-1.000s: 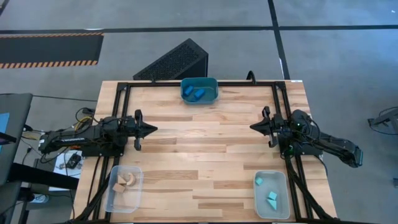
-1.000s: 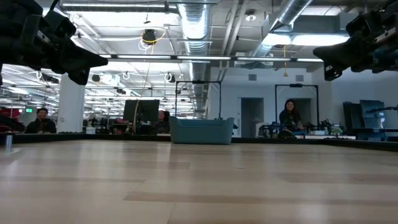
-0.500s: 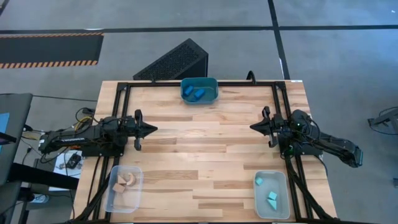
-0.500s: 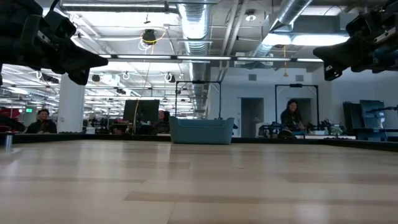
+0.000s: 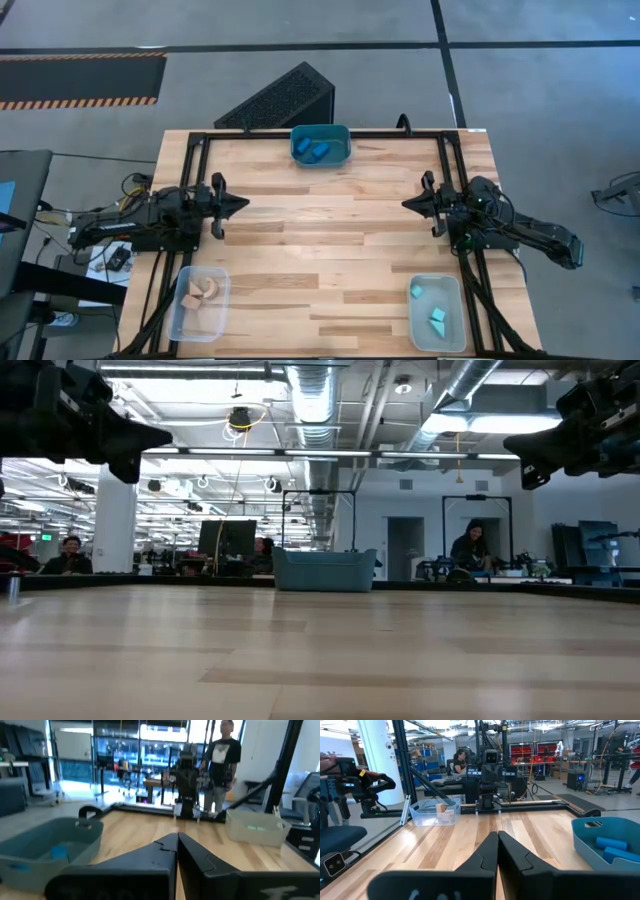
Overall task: Sort & place blocks by color
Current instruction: Return to Home Position
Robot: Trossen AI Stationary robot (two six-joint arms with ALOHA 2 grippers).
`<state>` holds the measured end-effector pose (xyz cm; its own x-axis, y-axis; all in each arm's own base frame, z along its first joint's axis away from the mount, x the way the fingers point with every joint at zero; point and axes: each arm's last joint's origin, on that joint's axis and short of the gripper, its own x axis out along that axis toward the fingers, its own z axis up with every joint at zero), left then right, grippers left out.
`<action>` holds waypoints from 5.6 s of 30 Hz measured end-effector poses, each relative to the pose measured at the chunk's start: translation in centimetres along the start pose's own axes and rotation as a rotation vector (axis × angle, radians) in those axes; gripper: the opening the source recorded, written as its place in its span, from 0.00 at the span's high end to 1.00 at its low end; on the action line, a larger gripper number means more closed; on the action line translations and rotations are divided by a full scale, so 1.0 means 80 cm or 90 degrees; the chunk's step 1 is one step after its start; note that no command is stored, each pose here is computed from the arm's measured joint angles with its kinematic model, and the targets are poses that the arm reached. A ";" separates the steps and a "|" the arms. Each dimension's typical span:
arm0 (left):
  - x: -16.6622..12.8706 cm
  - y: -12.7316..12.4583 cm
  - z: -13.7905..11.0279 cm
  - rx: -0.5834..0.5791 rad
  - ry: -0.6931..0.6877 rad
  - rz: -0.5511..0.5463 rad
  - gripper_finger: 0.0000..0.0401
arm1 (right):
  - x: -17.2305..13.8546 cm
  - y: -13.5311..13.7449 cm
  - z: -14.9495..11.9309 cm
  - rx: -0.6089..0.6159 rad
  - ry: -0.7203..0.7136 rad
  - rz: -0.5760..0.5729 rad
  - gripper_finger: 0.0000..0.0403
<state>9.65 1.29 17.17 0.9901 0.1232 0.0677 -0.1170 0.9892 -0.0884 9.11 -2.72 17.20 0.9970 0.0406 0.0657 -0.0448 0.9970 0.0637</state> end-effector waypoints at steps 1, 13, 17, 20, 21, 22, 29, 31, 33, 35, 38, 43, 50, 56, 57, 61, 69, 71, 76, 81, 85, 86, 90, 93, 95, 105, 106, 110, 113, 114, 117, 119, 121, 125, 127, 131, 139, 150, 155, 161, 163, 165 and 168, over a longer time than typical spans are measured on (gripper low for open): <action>0.000 0.000 0.001 0.000 -0.005 0.000 1.00 | 0.000 0.000 0.000 0.000 0.000 0.000 0.93; 0.000 0.001 -0.004 -0.005 0.019 0.018 1.00 | 0.000 0.000 0.000 0.001 0.001 0.000 0.93; 0.000 0.001 -0.004 -0.005 0.020 0.018 1.00 | 0.000 0.000 0.000 0.001 0.001 0.000 0.93; 0.000 0.001 -0.004 -0.005 0.020 0.018 1.00 | 0.000 0.000 0.000 0.001 0.001 0.000 0.93; 0.000 0.001 -0.004 -0.005 0.020 0.018 1.00 | 0.000 0.000 0.000 0.001 0.001 0.000 0.93; 0.000 0.001 -0.004 -0.005 0.020 0.018 1.00 | 0.000 0.000 0.000 0.001 0.001 -0.001 0.93; 0.000 0.001 -0.004 -0.005 0.020 0.018 1.00 | 0.000 0.000 0.000 0.001 0.001 0.000 0.93; 0.000 0.001 -0.004 -0.005 0.020 0.018 1.00 | 0.000 0.000 0.000 0.001 0.001 0.000 0.93; 0.000 0.001 -0.004 -0.005 0.020 0.018 1.00 | 0.000 0.000 0.000 0.001 0.001 0.000 0.93; 0.000 0.001 -0.004 -0.005 0.020 0.018 1.00 | 0.000 0.000 0.000 0.001 0.001 -0.001 0.93; 0.000 0.001 -0.004 -0.005 0.020 0.018 1.00 | 0.000 0.000 0.000 0.001 0.001 -0.001 0.93; 0.000 0.001 -0.004 -0.005 0.020 0.018 1.00 | 0.000 0.000 0.000 0.000 0.001 -0.001 0.93; 0.000 0.001 -0.004 -0.005 0.020 0.018 1.00 | 0.000 0.000 0.000 0.000 0.001 -0.001 0.93; 0.000 0.001 -0.004 -0.005 0.020 0.018 1.00 | 0.000 0.000 0.000 0.000 0.001 0.000 0.93; 0.000 0.001 -0.004 -0.005 0.020 0.018 1.00 | 0.000 0.000 0.000 0.000 0.001 -0.001 0.93; 0.000 0.001 -0.004 -0.005 0.020 0.018 1.00 | 0.000 0.000 0.000 0.000 0.001 -0.001 0.93; 0.000 0.001 -0.004 -0.005 0.020 0.018 1.00 | 0.000 0.000 0.000 0.000 0.001 0.000 0.93; 0.000 0.001 -0.004 -0.005 0.020 0.017 1.00 | 0.000 0.000 0.000 0.000 0.001 -0.001 0.93; 0.000 0.001 -0.004 -0.005 0.020 0.018 1.00 | 0.000 0.000 0.000 0.000 0.001 -0.001 0.93; 0.000 0.001 -0.004 -0.005 0.021 0.017 1.00 | 0.000 0.000 0.000 0.000 0.000 -0.001 0.93; 0.000 0.001 -0.004 -0.005 0.021 0.017 1.00 | 0.000 0.000 0.000 0.000 0.001 0.000 0.93; 0.000 0.001 -0.004 -0.005 0.021 0.017 1.00 | 0.000 0.000 0.000 0.000 0.000 -0.001 0.93; 0.000 0.001 -0.004 -0.005 0.020 0.017 1.00 | 0.000 0.000 0.000 0.000 0.000 -0.001 0.93; 0.000 0.001 -0.004 -0.005 0.020 0.017 1.00 | 0.000 0.000 0.000 0.000 0.000 -0.001 0.93; 0.000 0.001 -0.004 -0.005 0.021 0.018 1.00 | 0.000 0.000 0.000 0.000 0.000 -0.001 0.93; 0.000 0.001 -0.004 -0.005 0.021 0.017 1.00 | 0.000 0.000 0.000 0.000 0.001 -0.001 0.93; 0.000 0.001 -0.004 -0.005 0.020 0.017 1.00 | 0.000 0.000 0.000 0.000 0.000 -0.001 0.93; 0.000 0.001 -0.004 -0.005 0.020 0.017 1.00 | 0.000 0.000 0.000 0.000 0.000 -0.001 0.93; 0.000 0.001 -0.004 -0.005 0.021 0.018 1.00 | 0.000 0.000 0.000 0.000 0.001 -0.001 0.93; 0.000 0.001 -0.004 -0.005 0.020 0.017 1.00 | 0.000 0.000 0.000 0.000 0.001 -0.001 0.93; 0.000 0.001 -0.004 -0.005 0.021 0.017 1.00 | 0.000 0.000 0.000 0.000 0.000 -0.001 0.93; 0.000 0.001 -0.004 -0.005 0.021 0.017 1.00 | 0.000 0.000 0.000 0.000 0.000 -0.001 0.93; 0.000 0.001 -0.004 -0.005 0.021 0.017 1.00 | 0.000 0.000 0.000 0.000 0.000 -0.001 0.93; 0.000 0.001 -0.004 -0.005 0.020 0.017 1.00 | 0.000 0.000 0.000 0.000 0.000 -0.001 0.93; 0.000 0.001 -0.004 -0.005 0.021 0.018 1.00 | 0.000 0.000 0.000 0.000 0.000 -0.001 0.93; 0.000 0.001 -0.004 -0.005 0.021 0.018 1.00 | 0.000 0.000 0.000 0.000 0.000 -0.001 0.93; 0.000 0.001 -0.004 -0.005 0.021 0.018 1.00 | 0.000 0.000 0.000 0.000 0.000 -0.001 0.93; 0.000 0.001 -0.004 -0.005 0.021 0.017 1.00 | 0.000 0.000 0.000 0.000 0.001 -0.001 0.93; 0.000 0.001 -0.004 -0.005 0.020 0.017 1.00 | 0.000 0.000 0.000 0.000 0.000 -0.001 0.93; 0.000 0.001 -0.004 -0.005 0.021 0.017 1.00 | 0.000 0.000 0.000 0.000 0.000 -0.001 0.93; 0.000 0.001 -0.004 -0.005 0.020 0.017 1.00 | 0.000 0.000 0.000 0.000 0.000 -0.001 0.93; 0.000 0.001 -0.004 -0.005 0.021 0.017 1.00 | 0.000 0.000 0.000 0.000 0.000 -0.001 0.93; 0.000 0.001 -0.004 -0.005 0.020 0.017 1.00 | 0.000 0.000 0.000 0.000 0.000 -0.001 0.93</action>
<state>9.66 1.36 16.83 0.9885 0.1473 0.0332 -0.1435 0.9848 -0.0976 9.14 -2.74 17.19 0.9971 0.0391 0.0651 -0.0433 0.9970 0.0641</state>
